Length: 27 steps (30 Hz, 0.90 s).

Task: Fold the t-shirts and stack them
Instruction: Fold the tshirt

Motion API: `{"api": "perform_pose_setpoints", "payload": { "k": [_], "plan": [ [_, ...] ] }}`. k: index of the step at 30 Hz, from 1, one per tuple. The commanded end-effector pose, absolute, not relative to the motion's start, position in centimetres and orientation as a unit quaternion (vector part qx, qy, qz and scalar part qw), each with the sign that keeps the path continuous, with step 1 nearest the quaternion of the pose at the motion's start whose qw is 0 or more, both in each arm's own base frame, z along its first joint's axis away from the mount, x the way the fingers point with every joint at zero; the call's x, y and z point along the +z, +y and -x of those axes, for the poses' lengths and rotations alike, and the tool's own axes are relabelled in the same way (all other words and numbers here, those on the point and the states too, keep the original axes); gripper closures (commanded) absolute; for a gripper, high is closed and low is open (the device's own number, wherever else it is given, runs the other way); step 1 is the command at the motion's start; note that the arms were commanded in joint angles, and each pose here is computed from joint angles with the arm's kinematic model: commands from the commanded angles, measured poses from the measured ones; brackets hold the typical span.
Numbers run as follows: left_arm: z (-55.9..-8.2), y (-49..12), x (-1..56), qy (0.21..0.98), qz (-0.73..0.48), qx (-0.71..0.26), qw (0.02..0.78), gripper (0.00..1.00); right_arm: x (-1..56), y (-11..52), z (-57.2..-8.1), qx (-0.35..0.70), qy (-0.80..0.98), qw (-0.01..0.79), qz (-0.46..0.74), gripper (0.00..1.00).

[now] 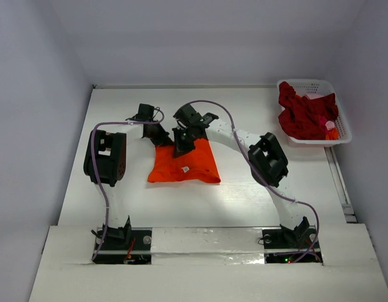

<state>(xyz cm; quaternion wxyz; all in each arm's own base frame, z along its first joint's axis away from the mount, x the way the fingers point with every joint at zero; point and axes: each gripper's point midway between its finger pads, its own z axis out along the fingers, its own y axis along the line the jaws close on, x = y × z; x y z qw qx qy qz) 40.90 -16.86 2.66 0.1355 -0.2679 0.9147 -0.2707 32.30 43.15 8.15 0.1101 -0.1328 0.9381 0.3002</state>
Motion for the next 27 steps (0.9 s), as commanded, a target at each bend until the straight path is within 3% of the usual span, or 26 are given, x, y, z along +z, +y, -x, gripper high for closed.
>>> {"api": "perform_pose_setpoints", "payload": {
  "k": [1, 27],
  "plan": [
    [-40.5, -16.4, 4.2, 0.915, 0.261, -0.27, 0.148, 1.0, 8.5, 43.8, -32.1, 0.32, 0.931, 0.108, 0.14, 1.0],
    [-41.0, -16.7, 4.6, 0.913, 0.258, -0.279, 0.148, 1.0, 6.8, 45.7, -28.1, 0.323, 0.927, 0.077, 0.173, 1.0]
  ]
}}
